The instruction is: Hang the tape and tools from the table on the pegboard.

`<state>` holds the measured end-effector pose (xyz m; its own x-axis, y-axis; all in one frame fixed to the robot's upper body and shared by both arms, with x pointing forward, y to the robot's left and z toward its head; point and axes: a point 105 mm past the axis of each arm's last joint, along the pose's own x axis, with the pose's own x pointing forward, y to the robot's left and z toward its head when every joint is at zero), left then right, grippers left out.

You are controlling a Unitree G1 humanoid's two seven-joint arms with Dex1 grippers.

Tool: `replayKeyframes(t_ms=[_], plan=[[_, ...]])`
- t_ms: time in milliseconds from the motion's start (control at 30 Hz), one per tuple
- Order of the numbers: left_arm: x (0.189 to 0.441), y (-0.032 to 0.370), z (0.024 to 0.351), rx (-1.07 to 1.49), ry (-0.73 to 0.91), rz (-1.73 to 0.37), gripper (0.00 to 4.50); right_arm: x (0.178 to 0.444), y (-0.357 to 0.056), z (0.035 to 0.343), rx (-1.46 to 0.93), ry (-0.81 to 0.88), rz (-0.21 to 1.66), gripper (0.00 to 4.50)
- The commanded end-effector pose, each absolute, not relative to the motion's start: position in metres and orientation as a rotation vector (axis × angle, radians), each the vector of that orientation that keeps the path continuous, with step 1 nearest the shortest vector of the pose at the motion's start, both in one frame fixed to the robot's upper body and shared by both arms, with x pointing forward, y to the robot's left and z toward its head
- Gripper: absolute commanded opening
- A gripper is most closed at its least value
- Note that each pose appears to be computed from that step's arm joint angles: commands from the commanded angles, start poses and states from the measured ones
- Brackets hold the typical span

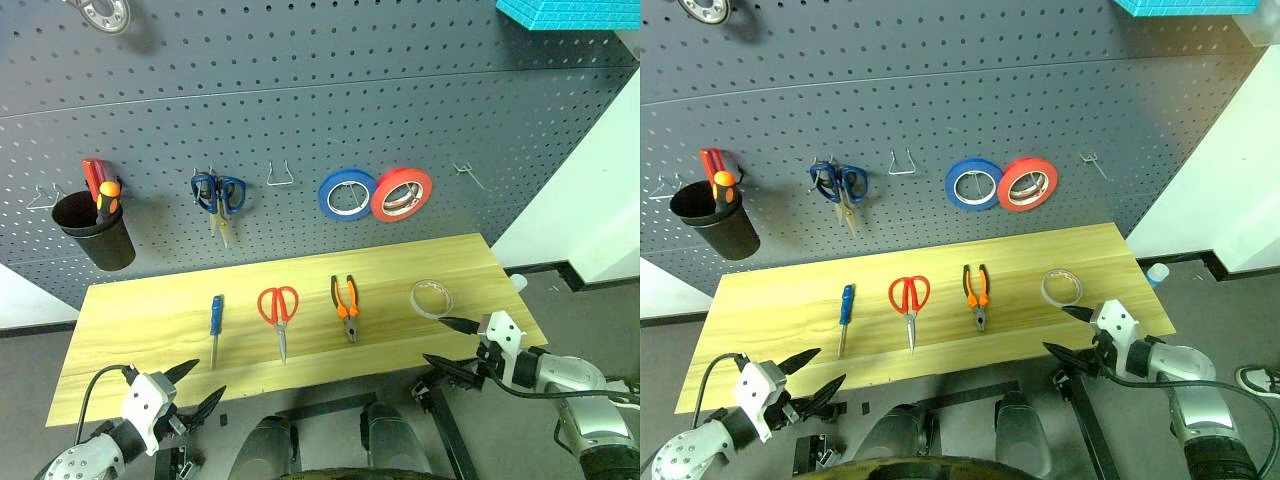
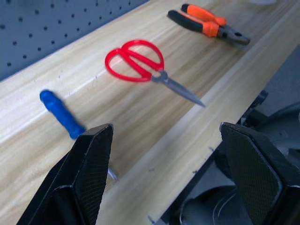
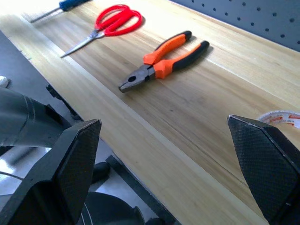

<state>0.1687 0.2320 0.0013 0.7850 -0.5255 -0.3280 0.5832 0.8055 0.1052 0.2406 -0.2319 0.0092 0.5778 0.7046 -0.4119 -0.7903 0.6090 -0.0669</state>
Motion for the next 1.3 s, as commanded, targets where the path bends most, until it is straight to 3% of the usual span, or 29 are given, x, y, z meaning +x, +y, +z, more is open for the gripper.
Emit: replayKeyframes(t_ms=[33,267,667,1067,1167,1300], plan=[[0.187,0.207,0.014,0.192,0.260,-0.681,3.80,0.263,-0.233,0.013,-0.319,0.363,0.805,4.50],[0.224,0.159,0.022,0.193,0.242,-0.844,3.80,0.295,-0.220,0.015,-0.411,0.396,0.758,4.50],[0.277,0.092,0.014,0.252,0.297,-0.942,3.80,0.332,-0.223,-0.025,-0.492,0.659,0.634,4.50],[0.269,0.078,0.012,0.241,0.328,-1.106,3.80,0.334,-0.233,-0.046,-0.396,0.816,0.579,4.50],[0.269,0.078,0.012,0.244,0.324,-1.113,3.82,0.334,-0.234,-0.049,-0.388,0.829,0.574,4.01],[0.270,0.079,0.011,0.248,0.323,-1.111,3.82,0.337,-0.235,-0.049,-0.388,0.828,0.557,2.70]])
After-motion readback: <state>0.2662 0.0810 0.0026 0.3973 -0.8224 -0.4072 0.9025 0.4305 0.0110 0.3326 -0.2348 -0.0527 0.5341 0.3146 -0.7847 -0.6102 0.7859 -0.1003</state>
